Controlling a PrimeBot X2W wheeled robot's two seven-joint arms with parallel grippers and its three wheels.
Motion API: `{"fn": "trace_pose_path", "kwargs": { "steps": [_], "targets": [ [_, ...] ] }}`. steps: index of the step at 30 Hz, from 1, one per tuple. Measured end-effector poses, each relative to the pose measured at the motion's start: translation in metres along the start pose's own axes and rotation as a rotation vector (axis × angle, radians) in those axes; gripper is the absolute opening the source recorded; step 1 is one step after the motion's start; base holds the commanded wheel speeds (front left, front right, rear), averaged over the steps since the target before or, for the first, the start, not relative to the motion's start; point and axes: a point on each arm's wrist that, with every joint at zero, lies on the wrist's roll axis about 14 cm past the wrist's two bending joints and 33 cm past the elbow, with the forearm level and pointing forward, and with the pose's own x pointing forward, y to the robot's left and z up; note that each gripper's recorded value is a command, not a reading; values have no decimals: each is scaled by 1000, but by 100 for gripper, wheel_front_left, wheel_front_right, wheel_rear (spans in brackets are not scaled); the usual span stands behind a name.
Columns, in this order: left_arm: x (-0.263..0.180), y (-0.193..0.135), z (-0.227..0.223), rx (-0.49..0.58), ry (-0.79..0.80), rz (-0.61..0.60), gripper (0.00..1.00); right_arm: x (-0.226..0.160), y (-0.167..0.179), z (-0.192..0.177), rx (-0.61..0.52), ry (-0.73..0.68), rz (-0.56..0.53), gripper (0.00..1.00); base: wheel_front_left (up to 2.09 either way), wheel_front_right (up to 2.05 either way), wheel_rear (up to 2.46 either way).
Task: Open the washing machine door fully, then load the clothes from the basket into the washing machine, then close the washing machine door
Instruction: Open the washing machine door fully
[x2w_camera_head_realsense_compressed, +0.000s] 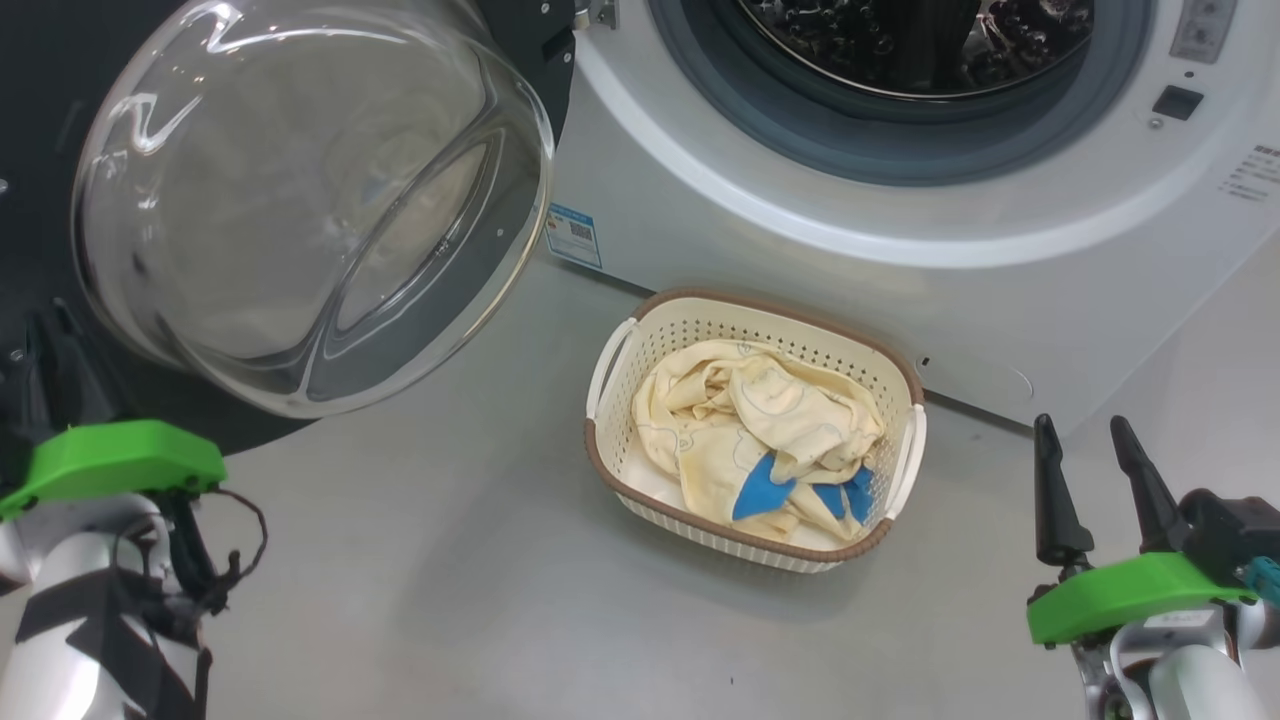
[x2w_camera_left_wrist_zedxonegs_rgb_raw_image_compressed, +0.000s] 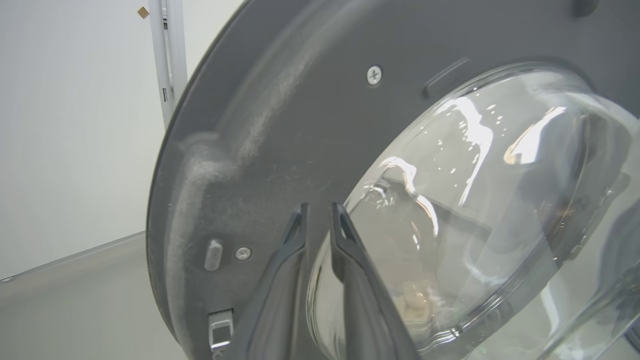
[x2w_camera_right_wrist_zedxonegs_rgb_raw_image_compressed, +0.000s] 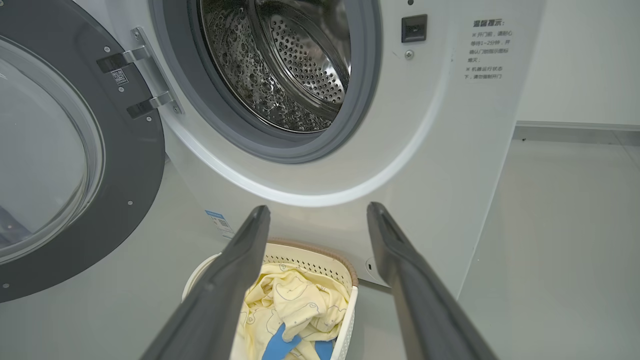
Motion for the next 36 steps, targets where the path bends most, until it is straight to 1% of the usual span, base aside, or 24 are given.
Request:
{"fn": "trace_pose_path", "kwargs": {
  "steps": [1,3,4,6,7,14,21,27,33,34,36],
  "targets": [
    [-3,0,2,-7,-8,-2,30,0,1,1,-1,-3,2,100,0,0,0],
    [-9,0,5,-19,-20,-8,48,0,3,4,-2,-11,5,100,0,0,0],
    [-11,-1,8,-26,-29,-12,70,-1,4,6,-4,-15,7,100,0,0,0],
    [-15,-2,15,-32,-50,-23,93,-2,5,9,-7,-22,8,100,0,0,0],
    [-17,-4,19,-33,-62,-32,100,-3,5,11,-9,-26,9,100,0,0,0],
    [-33,-28,45,-62,-133,-123,100,-15,3,20,-22,-47,-7,100,0,0,0],
    [-56,-64,55,-85,-141,-253,100,-33,-6,32,-37,-75,-47,100,0,0,0],
    [-78,-95,43,-90,-99,-365,100,-51,-19,41,-49,-102,-100,100,0,0,0],
    [-93,-114,19,-80,-32,-434,100,-71,-33,45,-62,-114,-156,100,0,0,0],
    [-99,-122,8,-62,-13,-467,100,-78,-40,48,-65,-125,-180,100,0,0,0],
    [-101,-126,2,-59,-1,-484,100,-81,-43,51,-66,-134,-193,100,0,0,0]
  ]
}}
